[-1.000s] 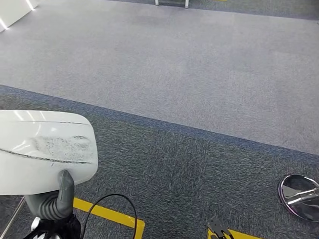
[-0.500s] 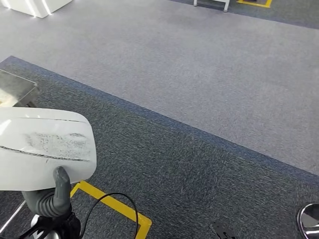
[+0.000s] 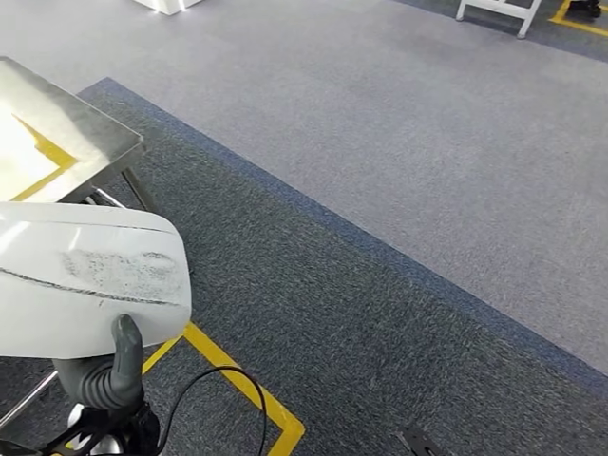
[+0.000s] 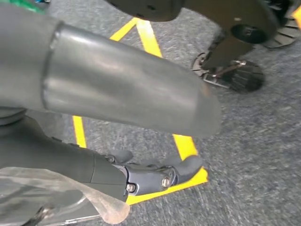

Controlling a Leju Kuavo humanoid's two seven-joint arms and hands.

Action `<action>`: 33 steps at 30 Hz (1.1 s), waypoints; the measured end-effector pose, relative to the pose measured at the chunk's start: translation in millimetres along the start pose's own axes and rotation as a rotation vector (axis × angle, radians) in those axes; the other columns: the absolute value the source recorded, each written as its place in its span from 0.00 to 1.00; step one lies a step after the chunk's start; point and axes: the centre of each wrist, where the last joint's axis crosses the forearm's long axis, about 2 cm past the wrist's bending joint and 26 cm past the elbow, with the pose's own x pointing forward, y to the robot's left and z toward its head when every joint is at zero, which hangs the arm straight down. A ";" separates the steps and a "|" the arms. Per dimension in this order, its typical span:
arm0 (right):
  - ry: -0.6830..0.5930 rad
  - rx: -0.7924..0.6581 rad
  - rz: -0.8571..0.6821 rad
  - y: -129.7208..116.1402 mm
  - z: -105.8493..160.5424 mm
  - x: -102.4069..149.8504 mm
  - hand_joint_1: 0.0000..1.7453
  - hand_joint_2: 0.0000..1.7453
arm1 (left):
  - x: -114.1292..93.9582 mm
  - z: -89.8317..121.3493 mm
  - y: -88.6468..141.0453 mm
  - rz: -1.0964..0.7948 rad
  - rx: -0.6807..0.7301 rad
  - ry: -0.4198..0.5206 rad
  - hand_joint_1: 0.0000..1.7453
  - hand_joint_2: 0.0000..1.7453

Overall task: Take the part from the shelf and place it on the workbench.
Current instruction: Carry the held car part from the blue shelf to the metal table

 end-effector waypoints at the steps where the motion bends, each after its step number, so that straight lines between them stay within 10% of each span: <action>1: 0.000 0.000 0.000 -0.1 0.0 0.4 0.00 0.00 | -0.1 0.2 0.1 0.000 0.000 0.001 1.00 1.00; 33: -0.007 0.026 0.062 -5.5 -1.1 10.9 0.00 0.00 | -0.5 5.3 1.1 -0.028 0.030 0.014 1.00 1.00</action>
